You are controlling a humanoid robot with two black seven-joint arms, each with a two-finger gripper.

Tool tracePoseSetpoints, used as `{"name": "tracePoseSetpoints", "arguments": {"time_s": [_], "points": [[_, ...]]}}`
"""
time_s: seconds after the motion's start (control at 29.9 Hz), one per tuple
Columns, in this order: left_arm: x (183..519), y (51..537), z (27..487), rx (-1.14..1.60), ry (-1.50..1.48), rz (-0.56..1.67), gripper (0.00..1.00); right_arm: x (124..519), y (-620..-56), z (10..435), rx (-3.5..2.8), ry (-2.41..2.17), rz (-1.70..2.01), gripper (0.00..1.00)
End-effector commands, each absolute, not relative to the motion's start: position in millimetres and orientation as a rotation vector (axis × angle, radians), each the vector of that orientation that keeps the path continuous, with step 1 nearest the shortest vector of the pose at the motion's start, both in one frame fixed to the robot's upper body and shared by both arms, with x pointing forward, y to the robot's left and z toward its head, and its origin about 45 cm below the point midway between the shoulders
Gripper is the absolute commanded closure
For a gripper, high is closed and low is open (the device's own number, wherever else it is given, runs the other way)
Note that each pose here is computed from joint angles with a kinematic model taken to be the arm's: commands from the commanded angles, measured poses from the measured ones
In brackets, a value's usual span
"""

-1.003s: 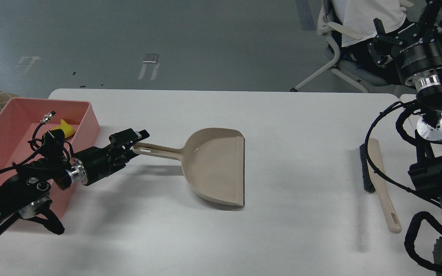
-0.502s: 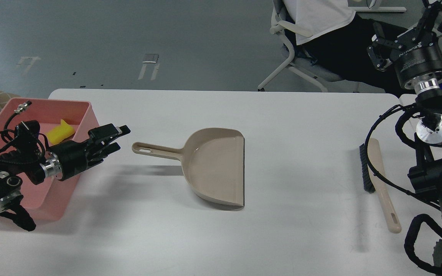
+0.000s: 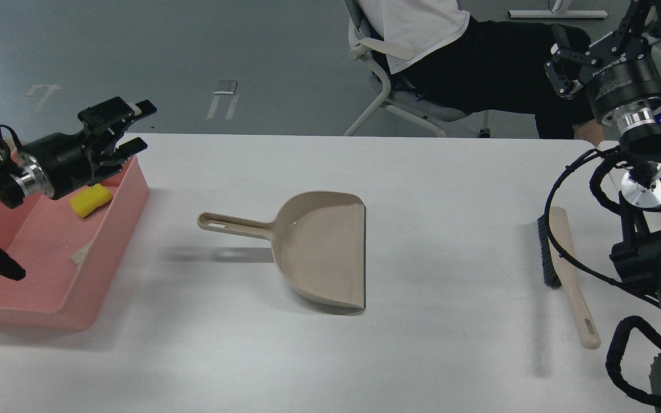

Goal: Sweep and dump garbage into bin

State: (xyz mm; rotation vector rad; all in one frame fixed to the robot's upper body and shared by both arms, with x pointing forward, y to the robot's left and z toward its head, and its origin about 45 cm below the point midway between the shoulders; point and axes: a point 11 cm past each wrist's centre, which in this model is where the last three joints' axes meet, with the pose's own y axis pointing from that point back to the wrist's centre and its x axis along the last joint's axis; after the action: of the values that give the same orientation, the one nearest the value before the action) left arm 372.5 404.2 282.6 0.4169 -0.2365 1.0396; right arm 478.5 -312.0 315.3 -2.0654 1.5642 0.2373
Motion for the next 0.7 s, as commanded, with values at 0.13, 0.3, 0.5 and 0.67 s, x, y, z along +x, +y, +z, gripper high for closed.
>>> {"name": "tracePoseSetpoints", "arguments": {"time_s": [0.13, 0.3, 0.5, 0.67], "points": [[406.1, 410.0, 310.5, 0.082, -0.109, 1.223, 0.06, 492.0, -305.7, 336.6, -2.041, 1.579, 0.223, 0.00], [428.2, 411.9, 304.7, -0.011, -0.043, 1.299, 0.06, 496.0, -292.2, 339.1, -2.067, 1.576, 0.224, 0.00], [455.2, 380.4, 286.2, -0.155, 0.049, 1.344, 0.06, 506.8, -290.6, 336.3, -2.070, 1.607, 0.256, 0.00], [480.7, 360.8, 292.1, -0.226, 0.076, 1.411, 0.06, 517.9, -282.4, 312.6, -2.103, 1.670, 0.346, 0.00]]}}
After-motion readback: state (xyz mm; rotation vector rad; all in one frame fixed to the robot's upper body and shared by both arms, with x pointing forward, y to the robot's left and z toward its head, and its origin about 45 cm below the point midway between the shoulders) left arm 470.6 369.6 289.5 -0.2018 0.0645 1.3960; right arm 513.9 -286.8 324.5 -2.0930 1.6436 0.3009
